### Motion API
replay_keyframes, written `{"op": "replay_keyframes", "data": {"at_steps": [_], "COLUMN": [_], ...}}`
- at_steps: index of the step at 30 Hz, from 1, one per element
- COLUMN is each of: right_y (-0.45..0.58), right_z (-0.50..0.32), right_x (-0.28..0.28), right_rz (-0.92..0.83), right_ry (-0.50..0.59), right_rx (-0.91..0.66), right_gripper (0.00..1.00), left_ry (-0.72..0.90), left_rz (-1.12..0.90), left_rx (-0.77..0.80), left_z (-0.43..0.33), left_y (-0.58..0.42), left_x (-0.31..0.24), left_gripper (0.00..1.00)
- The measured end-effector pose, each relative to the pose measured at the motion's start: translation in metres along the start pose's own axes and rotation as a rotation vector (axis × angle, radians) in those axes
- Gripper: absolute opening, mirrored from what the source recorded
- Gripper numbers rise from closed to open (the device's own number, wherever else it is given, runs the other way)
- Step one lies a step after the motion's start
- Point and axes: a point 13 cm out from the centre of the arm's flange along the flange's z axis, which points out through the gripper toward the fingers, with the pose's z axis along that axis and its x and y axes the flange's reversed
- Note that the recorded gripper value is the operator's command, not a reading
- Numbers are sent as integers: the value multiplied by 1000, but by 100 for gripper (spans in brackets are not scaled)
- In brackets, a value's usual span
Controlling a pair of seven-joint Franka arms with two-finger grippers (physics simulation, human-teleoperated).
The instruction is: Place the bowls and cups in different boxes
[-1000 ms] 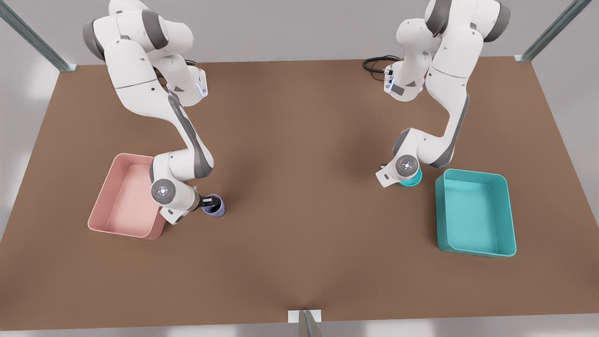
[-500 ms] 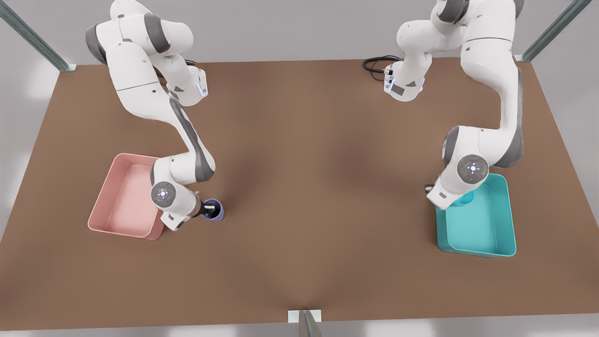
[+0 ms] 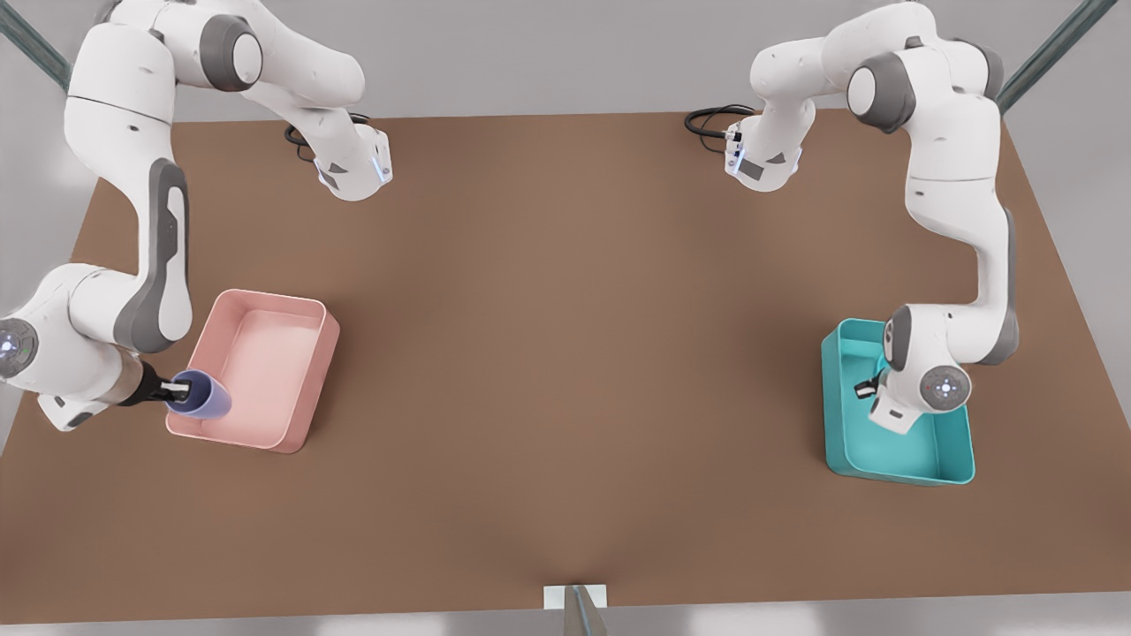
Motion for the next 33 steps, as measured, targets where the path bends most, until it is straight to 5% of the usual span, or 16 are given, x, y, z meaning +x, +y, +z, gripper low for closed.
{"op": "replay_keyframes", "data": {"at_steps": [1,2,3,4,7,11,12,13,17,25,30,33], "right_y": [3,6,9,12,18,23,23,23,17,34,80,133], "right_z": [19,34,46,58,98,123,127,130,131,60,-51,-135], "right_x": [1,2,2,2,1,-4,-6,-7,-12,-11,-22,-26], "right_rz": [-27,-53,-78,-101,-164,-225,-238,-251,-292,-358,-463,-501], "right_ry": [29,52,69,82,110,102,99,96,80,28,-51,-69], "right_rx": [-8,-16,-23,-30,-43,-57,-58,-57,-24,-60,-65,-31], "right_gripper": [21,21,21,21,21,21,52,100,100,100,93,100], "left_ry": [-2,-7,-13,-23,-88,-255,-274,-278,-228,-52,0,14], "left_rz": [-9,-18,-27,-35,-55,-27,0,39,128,219,228,231], "left_rx": [4,10,18,28,69,128,168,192,255,200,179,173], "left_z": [7,12,16,17,-18,-218,-269,-312,-402,-395,-388,-386], "left_y": [2,3,5,6,10,-21,-44,-67,-97,-105,-98,-95], "left_x": [-4,-7,-11,-14,-25,-13,6,35,120,180,191,194], "left_gripper": [25,69,94,100,100,100,100,100,100,100,100,100]}}
